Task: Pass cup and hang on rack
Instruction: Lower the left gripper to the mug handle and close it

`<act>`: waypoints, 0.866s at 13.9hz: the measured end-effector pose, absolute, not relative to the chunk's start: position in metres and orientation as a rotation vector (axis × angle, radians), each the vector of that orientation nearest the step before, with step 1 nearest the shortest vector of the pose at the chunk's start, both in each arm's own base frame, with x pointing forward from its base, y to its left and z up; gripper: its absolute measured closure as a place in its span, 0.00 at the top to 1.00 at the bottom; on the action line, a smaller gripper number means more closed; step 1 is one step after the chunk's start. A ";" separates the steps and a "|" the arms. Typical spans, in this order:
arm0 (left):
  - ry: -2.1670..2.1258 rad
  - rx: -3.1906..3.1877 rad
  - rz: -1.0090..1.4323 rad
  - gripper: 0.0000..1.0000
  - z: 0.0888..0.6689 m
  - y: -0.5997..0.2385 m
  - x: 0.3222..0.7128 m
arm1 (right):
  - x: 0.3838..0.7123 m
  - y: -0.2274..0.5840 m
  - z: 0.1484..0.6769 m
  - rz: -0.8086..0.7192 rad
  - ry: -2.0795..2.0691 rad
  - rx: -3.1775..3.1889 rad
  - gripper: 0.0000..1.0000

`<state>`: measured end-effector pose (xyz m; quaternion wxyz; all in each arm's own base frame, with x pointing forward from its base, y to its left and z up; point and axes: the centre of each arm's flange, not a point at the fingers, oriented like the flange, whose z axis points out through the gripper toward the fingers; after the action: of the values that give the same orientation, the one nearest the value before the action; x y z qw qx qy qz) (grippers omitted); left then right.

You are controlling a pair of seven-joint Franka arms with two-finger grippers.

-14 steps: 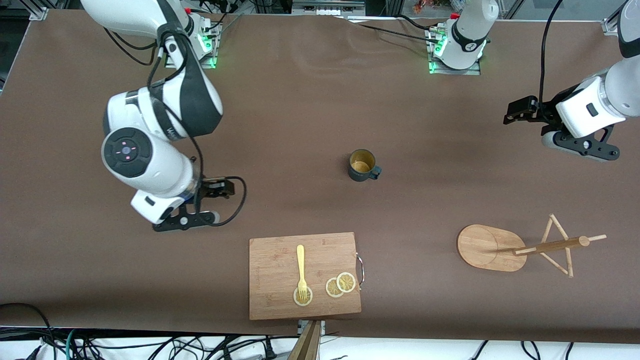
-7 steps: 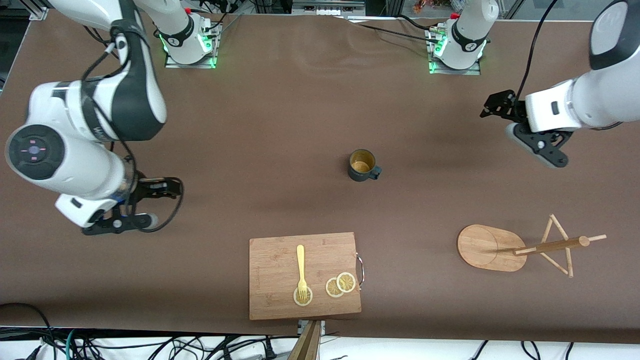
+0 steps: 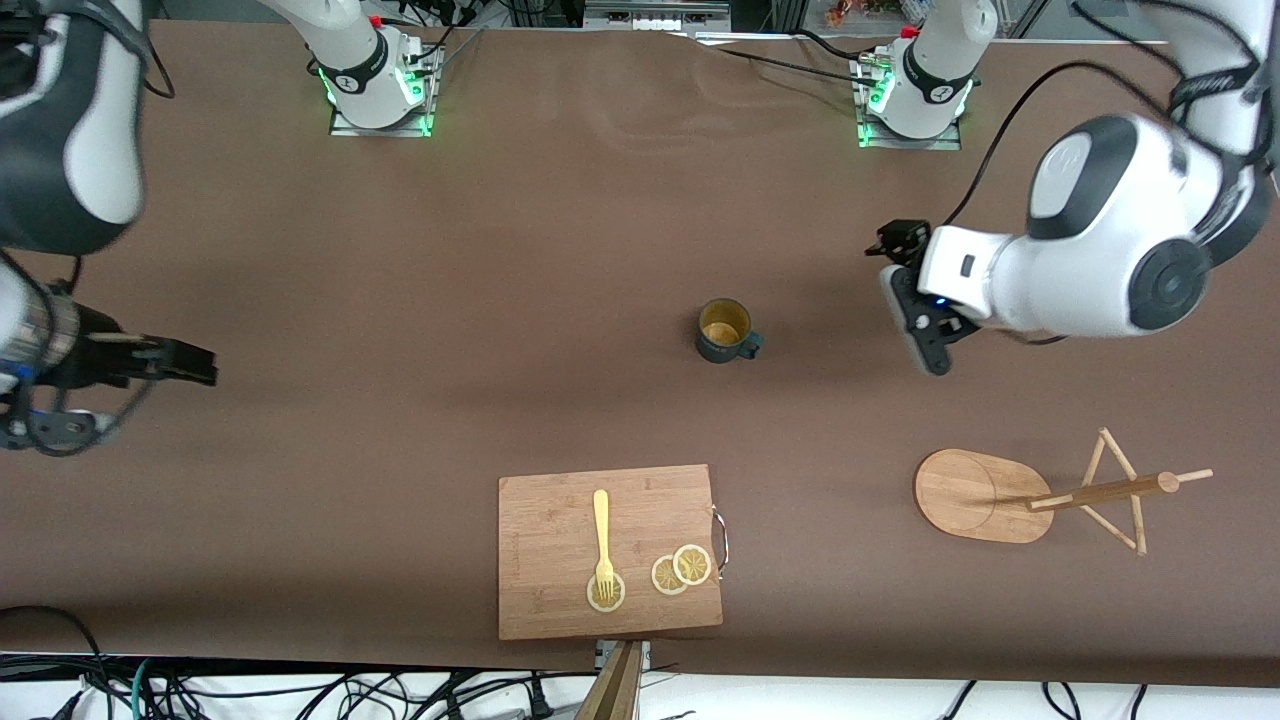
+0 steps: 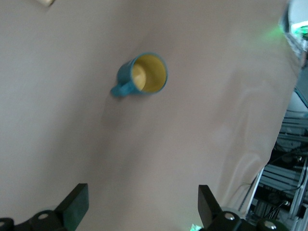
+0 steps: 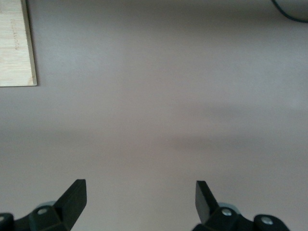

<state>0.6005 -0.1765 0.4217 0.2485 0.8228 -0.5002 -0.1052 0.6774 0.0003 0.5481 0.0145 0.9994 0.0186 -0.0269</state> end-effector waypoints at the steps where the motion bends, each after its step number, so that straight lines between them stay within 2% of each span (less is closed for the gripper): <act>1: -1.454 2.161 -0.243 1.00 0.402 -0.185 0.605 | 0.668 -0.015 0.555 -0.096 0.055 3.120 1.00; 8: -1.875 1.764 0.048 1.00 0.301 -0.228 0.624 | 0.605 -0.018 0.607 -0.078 0.143 3.063 1.00; 12: -1.924 1.637 0.306 1.00 0.243 -0.225 0.607 | 0.579 -0.053 0.625 -0.053 0.057 3.090 1.00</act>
<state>0.6072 -0.2249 0.2429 0.2941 0.6149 -0.7226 0.1149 0.5791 -0.0527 0.6247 0.0254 0.9994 0.0186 -0.0171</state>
